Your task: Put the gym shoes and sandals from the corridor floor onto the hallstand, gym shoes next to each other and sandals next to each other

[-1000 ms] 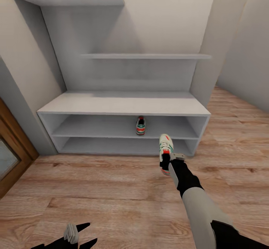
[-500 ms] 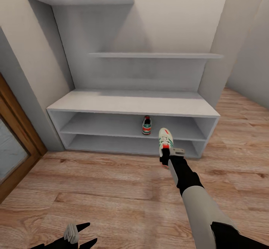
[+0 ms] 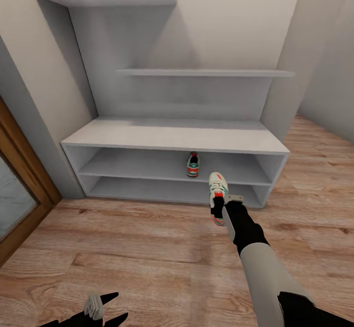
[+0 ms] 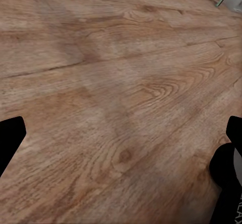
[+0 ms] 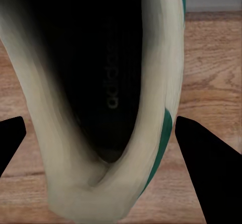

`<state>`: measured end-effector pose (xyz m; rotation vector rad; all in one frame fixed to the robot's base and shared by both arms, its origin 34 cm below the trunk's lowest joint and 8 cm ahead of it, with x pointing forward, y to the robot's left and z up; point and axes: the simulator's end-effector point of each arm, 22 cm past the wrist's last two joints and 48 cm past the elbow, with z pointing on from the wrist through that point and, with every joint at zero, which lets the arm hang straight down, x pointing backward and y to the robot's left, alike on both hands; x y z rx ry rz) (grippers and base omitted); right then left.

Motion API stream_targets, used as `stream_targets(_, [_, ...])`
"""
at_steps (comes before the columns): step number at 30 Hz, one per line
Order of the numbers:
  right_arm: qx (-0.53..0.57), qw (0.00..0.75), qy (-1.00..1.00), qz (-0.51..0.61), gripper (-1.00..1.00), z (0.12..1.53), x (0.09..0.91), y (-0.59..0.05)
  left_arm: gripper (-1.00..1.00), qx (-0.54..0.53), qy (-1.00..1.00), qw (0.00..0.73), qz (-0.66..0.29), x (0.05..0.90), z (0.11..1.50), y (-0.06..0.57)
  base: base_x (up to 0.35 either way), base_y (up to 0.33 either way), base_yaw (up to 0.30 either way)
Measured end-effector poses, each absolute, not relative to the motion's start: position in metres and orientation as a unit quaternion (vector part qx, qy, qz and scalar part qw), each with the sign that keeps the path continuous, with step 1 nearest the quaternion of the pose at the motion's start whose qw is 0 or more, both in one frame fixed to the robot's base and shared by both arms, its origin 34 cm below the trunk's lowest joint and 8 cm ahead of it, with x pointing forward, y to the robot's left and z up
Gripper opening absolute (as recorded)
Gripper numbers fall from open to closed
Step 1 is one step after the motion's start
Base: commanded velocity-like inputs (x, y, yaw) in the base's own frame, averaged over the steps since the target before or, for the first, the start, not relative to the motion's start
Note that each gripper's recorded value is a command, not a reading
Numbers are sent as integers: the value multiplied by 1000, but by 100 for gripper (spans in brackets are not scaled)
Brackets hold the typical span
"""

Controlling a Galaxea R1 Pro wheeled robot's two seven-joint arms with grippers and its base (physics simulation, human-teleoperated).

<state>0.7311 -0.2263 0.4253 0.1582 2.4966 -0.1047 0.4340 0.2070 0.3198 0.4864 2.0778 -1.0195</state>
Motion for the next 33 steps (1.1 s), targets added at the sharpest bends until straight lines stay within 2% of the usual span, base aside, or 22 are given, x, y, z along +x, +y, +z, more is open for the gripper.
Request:
stream_targets(20, [60, 312, 947, -40, -100, 426, 731, -227, 100, 190, 813, 379, -399, 434, 320, 207, 280, 0, 0])
stream_targets(33, [60, 310, 948, -40, -100, 423, 731, -227, 100, 189, 814, 377, -399, 433, 318, 207, 47, 0, 72])
